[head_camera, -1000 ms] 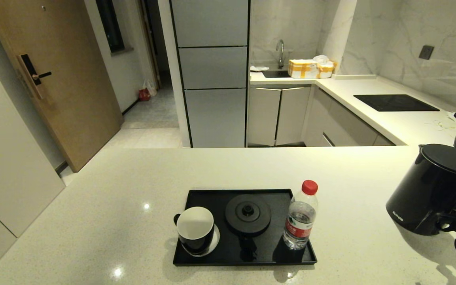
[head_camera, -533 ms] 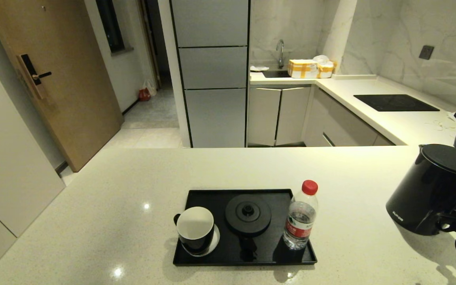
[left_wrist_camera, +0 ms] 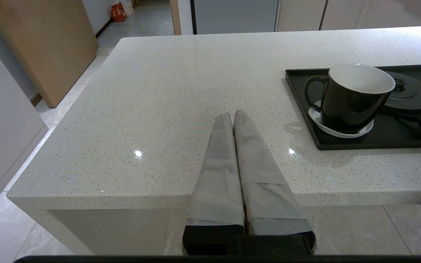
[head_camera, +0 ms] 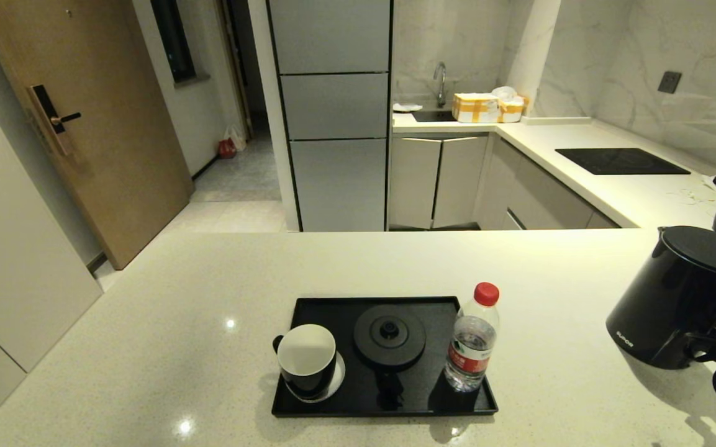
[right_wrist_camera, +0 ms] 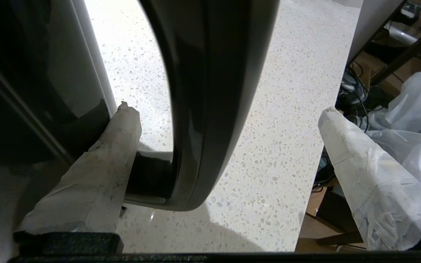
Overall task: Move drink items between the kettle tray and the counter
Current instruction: Return the kettle to its original position
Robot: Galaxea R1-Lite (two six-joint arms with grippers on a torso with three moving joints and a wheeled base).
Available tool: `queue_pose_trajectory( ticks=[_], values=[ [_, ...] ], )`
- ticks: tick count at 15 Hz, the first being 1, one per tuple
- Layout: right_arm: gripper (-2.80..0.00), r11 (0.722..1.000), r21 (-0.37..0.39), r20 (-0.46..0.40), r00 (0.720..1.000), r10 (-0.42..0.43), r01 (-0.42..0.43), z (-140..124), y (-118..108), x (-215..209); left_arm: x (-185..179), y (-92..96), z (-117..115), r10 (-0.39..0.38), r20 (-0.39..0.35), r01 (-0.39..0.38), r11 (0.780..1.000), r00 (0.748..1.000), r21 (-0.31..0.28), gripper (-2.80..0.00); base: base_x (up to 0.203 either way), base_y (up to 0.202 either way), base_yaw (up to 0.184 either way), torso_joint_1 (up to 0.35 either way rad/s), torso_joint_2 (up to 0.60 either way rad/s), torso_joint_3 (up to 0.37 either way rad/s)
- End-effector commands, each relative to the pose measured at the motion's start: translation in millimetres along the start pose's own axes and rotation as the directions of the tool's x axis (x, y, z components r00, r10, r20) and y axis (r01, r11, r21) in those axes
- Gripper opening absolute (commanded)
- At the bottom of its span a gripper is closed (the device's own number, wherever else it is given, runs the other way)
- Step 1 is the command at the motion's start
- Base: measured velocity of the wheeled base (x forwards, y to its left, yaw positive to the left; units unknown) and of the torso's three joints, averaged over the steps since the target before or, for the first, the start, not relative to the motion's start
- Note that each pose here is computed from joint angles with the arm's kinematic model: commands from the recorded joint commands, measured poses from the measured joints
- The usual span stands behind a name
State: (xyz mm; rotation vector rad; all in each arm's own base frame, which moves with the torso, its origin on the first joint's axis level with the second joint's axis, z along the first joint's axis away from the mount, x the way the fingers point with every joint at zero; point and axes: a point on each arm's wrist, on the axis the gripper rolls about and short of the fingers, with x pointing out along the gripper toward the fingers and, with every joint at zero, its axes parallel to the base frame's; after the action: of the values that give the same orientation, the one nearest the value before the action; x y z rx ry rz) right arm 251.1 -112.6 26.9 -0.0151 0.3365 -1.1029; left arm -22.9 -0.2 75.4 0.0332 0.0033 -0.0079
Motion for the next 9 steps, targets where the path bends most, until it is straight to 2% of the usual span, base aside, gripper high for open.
queue_pose_trajectory(
  ticks=[1,9],
  values=[
    [0.0,1.0,0.015,0.015,1.0,-0.004,0.003,3.1,0.8,0.8,-0.1,0.0,-0.2,0.0,0.0,0.0,1.0,1.0,0.001,-2.8,0.0,0.0,0.0,0.0,0.0,0.0],
    [0.0,0.998,0.06,0.064,0.998,-0.01,0.006,17.6,2.5,2.5,0.0,0.0,-0.1,0.0,-0.001,0.0,1.0,1.0,0.001,-2.8,0.0,0.0,0.0,0.0,0.0,0.0]
  ],
)
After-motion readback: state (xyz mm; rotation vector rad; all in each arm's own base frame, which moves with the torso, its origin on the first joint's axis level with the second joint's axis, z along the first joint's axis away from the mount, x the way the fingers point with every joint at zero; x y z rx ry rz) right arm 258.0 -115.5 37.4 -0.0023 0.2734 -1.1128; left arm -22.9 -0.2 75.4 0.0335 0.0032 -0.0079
